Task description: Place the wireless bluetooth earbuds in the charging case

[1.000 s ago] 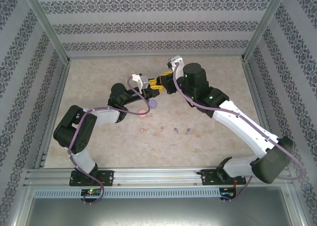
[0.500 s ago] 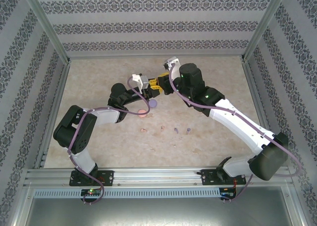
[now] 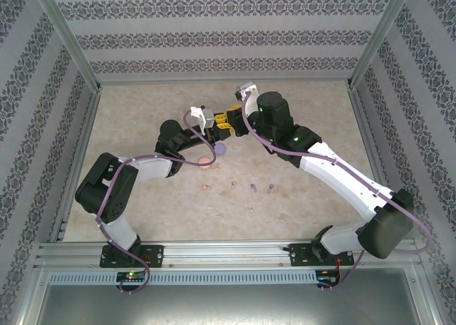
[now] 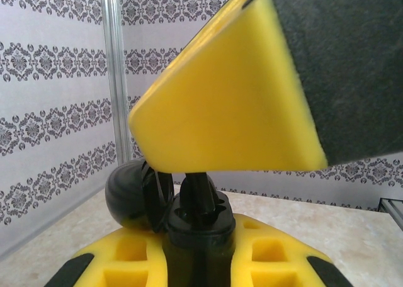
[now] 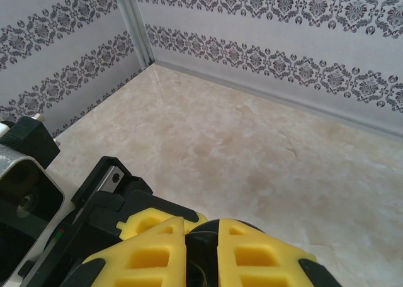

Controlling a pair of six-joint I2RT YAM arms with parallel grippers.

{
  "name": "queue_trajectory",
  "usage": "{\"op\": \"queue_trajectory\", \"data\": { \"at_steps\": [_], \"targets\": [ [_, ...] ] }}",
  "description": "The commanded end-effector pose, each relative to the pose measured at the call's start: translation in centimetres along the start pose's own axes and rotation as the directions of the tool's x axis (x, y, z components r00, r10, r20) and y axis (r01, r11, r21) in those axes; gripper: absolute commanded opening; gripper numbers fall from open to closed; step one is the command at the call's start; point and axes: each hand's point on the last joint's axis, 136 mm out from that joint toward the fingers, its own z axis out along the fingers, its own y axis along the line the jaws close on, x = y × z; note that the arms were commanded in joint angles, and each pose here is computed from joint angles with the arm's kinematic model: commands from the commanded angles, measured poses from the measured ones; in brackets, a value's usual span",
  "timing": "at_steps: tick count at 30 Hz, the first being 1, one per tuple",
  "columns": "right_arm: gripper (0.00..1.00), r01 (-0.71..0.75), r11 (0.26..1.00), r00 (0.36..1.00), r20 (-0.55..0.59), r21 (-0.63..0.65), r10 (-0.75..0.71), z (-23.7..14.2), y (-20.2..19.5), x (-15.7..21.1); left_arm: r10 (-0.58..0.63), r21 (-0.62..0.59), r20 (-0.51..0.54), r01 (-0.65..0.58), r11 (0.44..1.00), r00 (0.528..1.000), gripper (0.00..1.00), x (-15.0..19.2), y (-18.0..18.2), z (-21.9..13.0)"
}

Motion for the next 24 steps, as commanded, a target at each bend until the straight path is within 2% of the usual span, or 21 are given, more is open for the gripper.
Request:
{"op": "queue_trajectory", "data": {
  "at_steps": [1,15,24],
  "targets": [
    [0.14,-0.023,1.000,0.999,-0.022,0.016,0.024,0.1,-0.7,1.1,0.080,0.024,0.076,-0.083,0.996,0.994,0.00,-3.4,-1.2,0.1],
    [0.14,-0.040,0.999,0.999,0.004,0.007,0.040,-0.9,-0.6,0.5,0.078,0.016,0.067,-0.079,0.997,0.995,0.00,-3.1,-1.1,0.1],
    [0.13,-0.033,0.999,0.999,-0.044,-0.030,0.032,-0.3,0.0,1.8,0.086,0.002,0.072,-0.087,0.996,0.994,0.00,-3.3,-0.8,0.1]
  ]
}}
